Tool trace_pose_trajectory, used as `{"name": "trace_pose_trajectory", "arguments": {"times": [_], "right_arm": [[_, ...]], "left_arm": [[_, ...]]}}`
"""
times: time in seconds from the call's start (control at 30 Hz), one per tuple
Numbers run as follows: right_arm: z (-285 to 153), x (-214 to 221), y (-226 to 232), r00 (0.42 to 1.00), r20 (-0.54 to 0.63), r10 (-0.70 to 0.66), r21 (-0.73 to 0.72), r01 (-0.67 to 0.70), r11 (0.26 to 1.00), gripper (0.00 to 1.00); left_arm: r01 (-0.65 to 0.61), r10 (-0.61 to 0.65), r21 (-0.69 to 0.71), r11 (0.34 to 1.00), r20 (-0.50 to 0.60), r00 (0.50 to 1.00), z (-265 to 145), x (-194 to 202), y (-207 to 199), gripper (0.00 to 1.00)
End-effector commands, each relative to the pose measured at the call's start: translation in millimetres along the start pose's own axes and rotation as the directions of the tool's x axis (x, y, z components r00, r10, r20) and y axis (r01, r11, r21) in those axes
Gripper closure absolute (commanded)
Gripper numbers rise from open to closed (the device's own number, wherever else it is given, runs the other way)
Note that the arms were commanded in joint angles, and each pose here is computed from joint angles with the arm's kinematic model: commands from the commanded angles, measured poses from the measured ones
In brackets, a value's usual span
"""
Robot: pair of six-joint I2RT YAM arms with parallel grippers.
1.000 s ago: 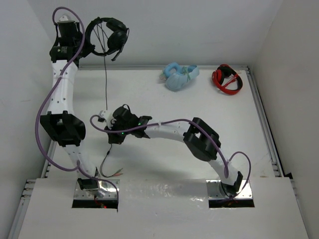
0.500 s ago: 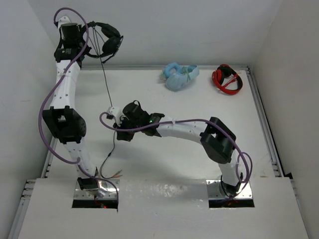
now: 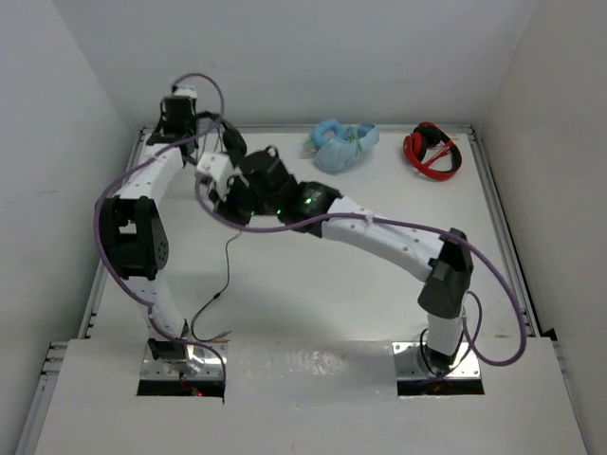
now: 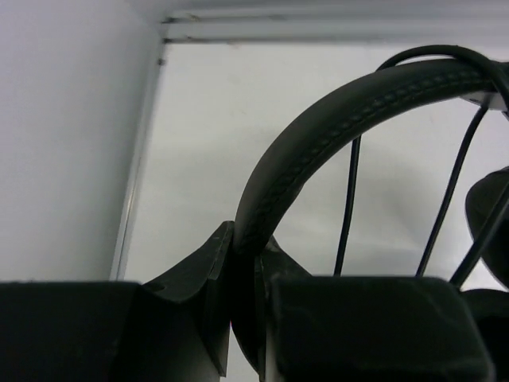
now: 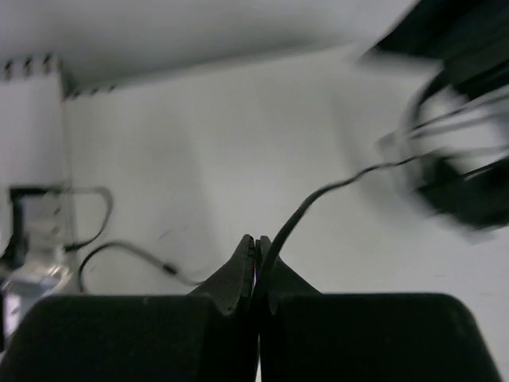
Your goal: Wrap the headphones
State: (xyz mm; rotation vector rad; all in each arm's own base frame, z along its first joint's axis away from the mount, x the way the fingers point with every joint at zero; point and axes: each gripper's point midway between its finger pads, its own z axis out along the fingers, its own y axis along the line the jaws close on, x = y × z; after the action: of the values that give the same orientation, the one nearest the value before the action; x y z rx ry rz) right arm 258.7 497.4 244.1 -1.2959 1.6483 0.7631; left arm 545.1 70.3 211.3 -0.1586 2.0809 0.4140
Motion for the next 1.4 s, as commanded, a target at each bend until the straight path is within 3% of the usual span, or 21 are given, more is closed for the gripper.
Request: {"name": "trace_pose_trajectory", "arguments": {"times": [0.0, 0.17, 0.33, 0.47, 0.6, 0.77, 1.1, 1.17, 1.27, 1.3, 1.37], "right_arm": [[-84.0, -87.7, -93.1, 0.981, 0.163, -0.108, 0.331, 0.048, 0.942, 1.00], [-156.0, -75.0, -213.5, 0.984, 0.175, -0.042, 0.638, -0.081, 0.766, 1.00], [-205.6, -40.3, -291.3, 0.992, 0.125, 0.001, 0.804, -0.102, 0.586, 1.00], [-235.4, -11.3, -329.0, 0.991, 0.111, 0.081, 0.862, -0.136, 0.488, 1.00], [-249.0, 10.3, -347.8, 0.986, 0.112, 0.125, 0.882, -0.157, 0.445, 1.00], [-258.0, 52.9, -365.4, 0.957, 0.171, 0.236, 0.884, -0.255, 0.391, 1.00], [-237.4, 96.5, -361.8, 0.915, 0.228, 0.334, 0.845, -0.356, 0.399, 1.00], [-218.5, 96.7, -353.8, 0.907, 0.243, 0.345, 0.787, -0.392, 0.476, 1.00], [-188.4, 96.6, -333.0, 0.888, 0.263, 0.376, 0.661, -0.450, 0.601, 0.81], [-184.7, 84.5, -331.3, 0.881, 0.311, 0.357, 0.625, -0.472, 0.622, 0.76], [-170.4, 82.1, -324.1, 0.832, 0.412, 0.372, 0.536, -0.552, 0.639, 0.75]], "left_arm": [[-0.236, 0.205, 0.082, 0.968, 0.278, 0.938, -58.0, -56.7, -26.4, 1.00], [-0.384, 0.315, 0.260, 0.886, 0.272, 0.909, -75.8, -35.9, -61.4, 1.00], [-0.533, 0.448, 0.364, 0.764, 0.297, 0.844, -107.5, -15.9, -96.8, 1.00], [-0.603, 0.499, 0.403, 0.688, 0.340, 0.797, -134.6, -12.0, -115.7, 1.00], [-0.621, 0.514, 0.496, 0.606, 0.352, 0.782, -154.4, -4.1, -131.6, 1.00], [-0.584, 0.466, 0.570, 0.578, 0.357, 0.810, -186.5, -21.5, -134.2, 1.00], [-0.486, 0.340, 0.735, 0.473, 0.356, 0.870, -254.2, -44.6, -141.8, 1.00], [-0.427, 0.264, 0.782, 0.455, 0.339, 0.903, -274.3, -57.8, -145.8, 1.00], [-0.341, 0.156, 0.850, 0.402, 0.304, 0.940, -304.3, -76.3, -152.0, 1.00], [-0.330, 0.120, 0.860, 0.388, 0.308, 0.944, -313.8, -88.1, -152.8, 1.00], [-0.269, 0.060, 0.877, 0.398, 0.268, 0.962, -323.0, -101.4, -152.2, 1.00]]}}
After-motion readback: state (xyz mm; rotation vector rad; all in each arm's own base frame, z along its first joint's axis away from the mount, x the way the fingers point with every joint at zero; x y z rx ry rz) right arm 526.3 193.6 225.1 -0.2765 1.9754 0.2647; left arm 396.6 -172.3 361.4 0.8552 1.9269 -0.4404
